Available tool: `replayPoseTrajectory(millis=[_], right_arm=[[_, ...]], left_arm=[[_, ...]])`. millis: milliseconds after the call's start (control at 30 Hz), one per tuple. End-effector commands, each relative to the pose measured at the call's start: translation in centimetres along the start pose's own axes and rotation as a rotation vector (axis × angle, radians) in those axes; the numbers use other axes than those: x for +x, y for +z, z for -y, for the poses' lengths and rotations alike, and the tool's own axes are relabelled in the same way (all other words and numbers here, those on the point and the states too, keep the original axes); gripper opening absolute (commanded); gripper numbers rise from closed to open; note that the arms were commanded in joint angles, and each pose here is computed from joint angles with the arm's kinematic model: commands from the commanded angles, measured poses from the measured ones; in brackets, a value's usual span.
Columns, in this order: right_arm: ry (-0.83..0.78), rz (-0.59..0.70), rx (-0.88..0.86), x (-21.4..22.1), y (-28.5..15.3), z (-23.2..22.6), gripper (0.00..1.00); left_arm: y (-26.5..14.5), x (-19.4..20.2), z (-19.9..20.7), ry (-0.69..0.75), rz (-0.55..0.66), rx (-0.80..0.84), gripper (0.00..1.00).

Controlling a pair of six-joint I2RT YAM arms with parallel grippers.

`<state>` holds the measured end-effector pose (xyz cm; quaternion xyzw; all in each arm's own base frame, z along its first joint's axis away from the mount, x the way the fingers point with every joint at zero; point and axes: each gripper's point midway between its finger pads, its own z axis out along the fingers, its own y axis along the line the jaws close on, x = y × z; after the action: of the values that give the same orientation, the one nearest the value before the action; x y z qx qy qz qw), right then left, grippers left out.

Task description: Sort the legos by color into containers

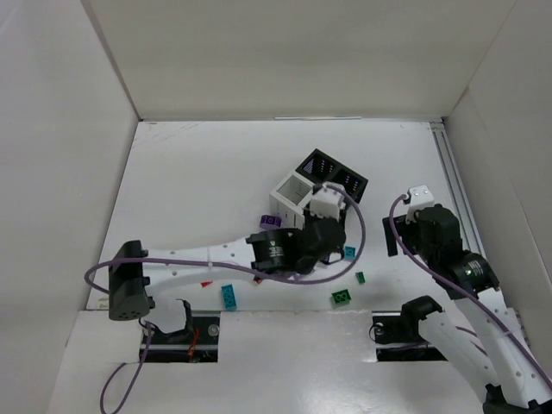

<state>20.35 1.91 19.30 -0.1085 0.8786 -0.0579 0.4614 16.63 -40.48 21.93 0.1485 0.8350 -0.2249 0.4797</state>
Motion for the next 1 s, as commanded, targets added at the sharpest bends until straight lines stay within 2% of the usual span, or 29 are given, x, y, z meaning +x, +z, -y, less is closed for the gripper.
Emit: replayPoseTrajectory(millis=[0, 167, 367, 433, 533, 567, 733, 900, 967], right_arm=[[0.03, 0.088, -0.138, -1.3, 0.9, -2.7, 0.94], [0.058, 0.032, -0.238, 1.7, 2.9, -5.4, 0.92], [0.065, 0.029, -0.315, 3.4, 4.0, -7.2, 0.89], [0.065, 0.031, -0.336, 3.5, 4.0, -7.7, 0.88], [0.053, -0.028, -0.354, 5.0, 4.7, -8.3, 0.86], [0.048, -0.027, -0.361, 5.0, 4.6, -8.5, 0.86], [0.018, -0.083, -0.38, 6.3, 5.4, -9.7, 0.85], [0.006, -0.134, -0.4, 7.6, 5.8, -11.7, 0.81], [-0.002, -0.117, -0.427, 7.5, 5.6, -12.8, 0.79]], left_arm=[[1.8, -3.7, -4.6, -0.016, 0.086, -0.122, 0.27], [4.1, -6.6, -6.3, 0.01, 0.109, -0.152, 0.28], [7.2, -5.6, -9.4, 0.034, 0.056, -0.264, 0.31], [8.2, -4.9, -9.7, 0.032, 0.029, -0.256, 0.31], [8.8, -4.8, -9.9, 0.022, 0.017, -0.263, 0.34], [8.8, -4.5, -9.8, 0.026, 0.004, -0.258, 0.35], [8.3, -4.4, -9.3, 0.019, -0.01, -0.218, 0.55], [7.1, -4.5, -8.0, 0.023, -0.009, -0.158, 0.63], [6.0, -4.9, -7.2, 0.029, 0.002, -0.141, 0.7]])
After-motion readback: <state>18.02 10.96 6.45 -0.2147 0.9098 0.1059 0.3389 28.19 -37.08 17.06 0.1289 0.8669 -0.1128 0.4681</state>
